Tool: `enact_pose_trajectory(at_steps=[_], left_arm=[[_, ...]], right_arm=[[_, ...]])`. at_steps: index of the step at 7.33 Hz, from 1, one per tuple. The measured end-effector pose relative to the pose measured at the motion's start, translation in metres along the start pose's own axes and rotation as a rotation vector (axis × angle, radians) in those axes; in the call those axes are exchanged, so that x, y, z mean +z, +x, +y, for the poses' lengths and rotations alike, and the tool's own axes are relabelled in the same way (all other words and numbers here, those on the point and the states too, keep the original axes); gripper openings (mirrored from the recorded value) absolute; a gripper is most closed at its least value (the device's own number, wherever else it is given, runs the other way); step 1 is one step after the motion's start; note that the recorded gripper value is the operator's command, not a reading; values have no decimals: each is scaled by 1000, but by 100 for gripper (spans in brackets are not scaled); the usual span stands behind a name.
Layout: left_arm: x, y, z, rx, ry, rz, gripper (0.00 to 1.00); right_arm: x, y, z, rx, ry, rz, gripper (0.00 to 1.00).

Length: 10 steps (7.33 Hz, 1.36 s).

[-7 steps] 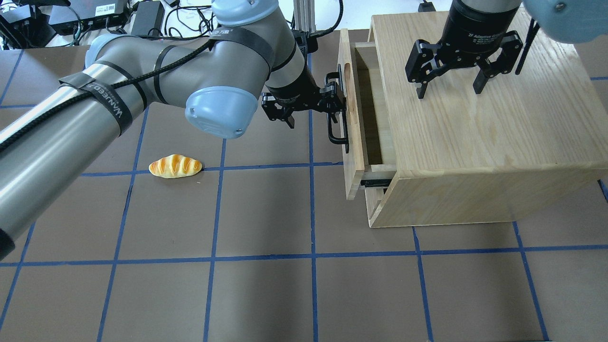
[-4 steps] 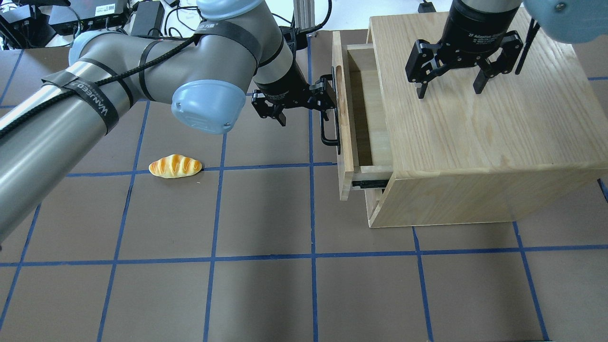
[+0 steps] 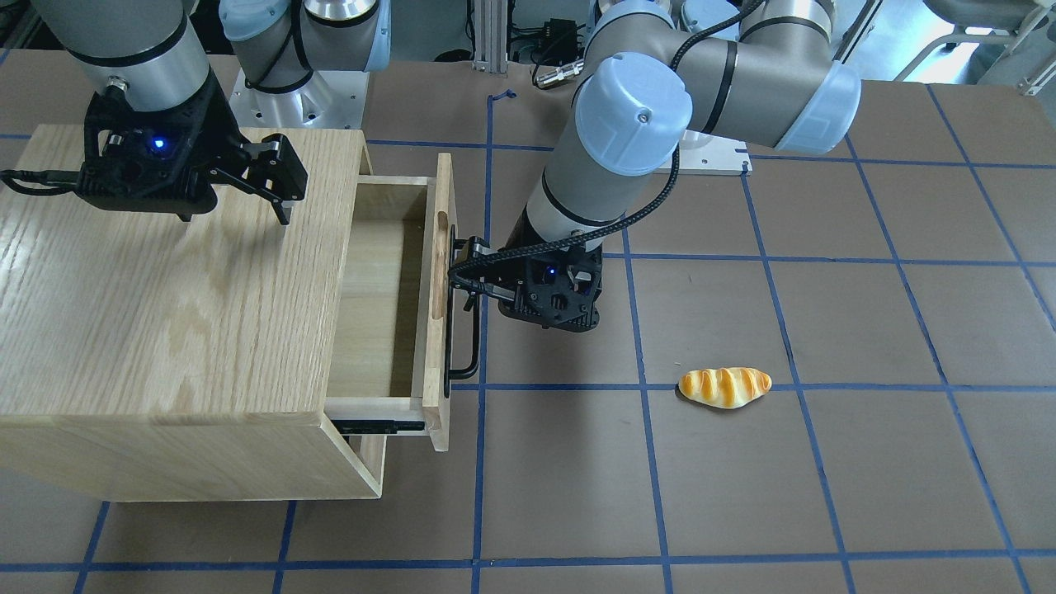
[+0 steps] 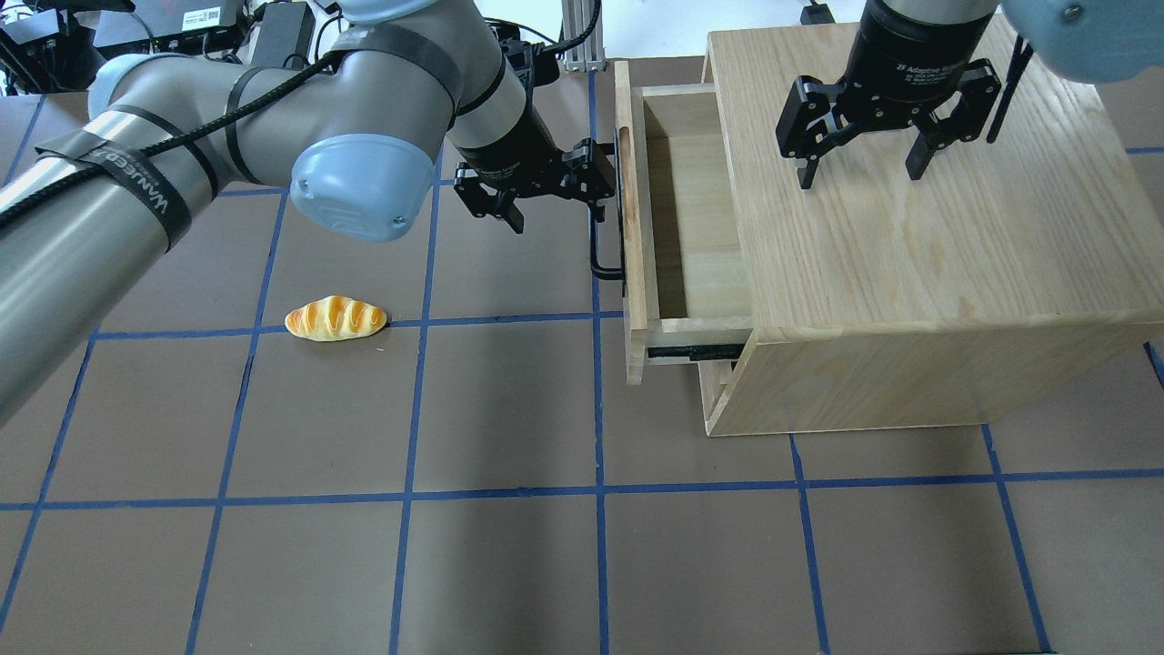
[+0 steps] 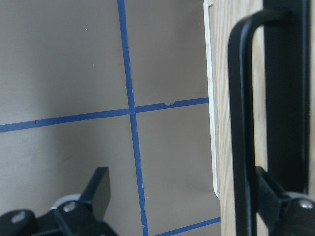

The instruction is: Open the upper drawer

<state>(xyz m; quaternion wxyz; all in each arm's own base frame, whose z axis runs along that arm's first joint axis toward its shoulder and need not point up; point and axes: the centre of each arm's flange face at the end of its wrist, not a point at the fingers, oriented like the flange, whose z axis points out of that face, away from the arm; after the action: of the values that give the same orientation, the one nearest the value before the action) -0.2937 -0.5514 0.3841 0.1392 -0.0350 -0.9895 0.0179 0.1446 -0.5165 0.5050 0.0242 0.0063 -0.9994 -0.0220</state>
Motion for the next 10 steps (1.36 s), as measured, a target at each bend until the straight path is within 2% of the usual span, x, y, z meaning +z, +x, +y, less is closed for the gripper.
enact_pose_trajectory(at_steps=[5, 7, 9, 10], left_arm=[[-33, -57, -8, -24, -15, -7, 100], [-38, -66, -10, -40, -12, 1, 100], [-45, -64, -9, -48, -19, 36, 100], [-49, -68, -9, -45, -22, 19, 100]], right_arm=[[0, 0, 0, -1, 0, 0, 100], [0, 0, 0, 0, 0, 0, 100], [0, 0, 0, 0, -1, 0, 100], [0, 0, 0, -1, -1, 0, 100]])
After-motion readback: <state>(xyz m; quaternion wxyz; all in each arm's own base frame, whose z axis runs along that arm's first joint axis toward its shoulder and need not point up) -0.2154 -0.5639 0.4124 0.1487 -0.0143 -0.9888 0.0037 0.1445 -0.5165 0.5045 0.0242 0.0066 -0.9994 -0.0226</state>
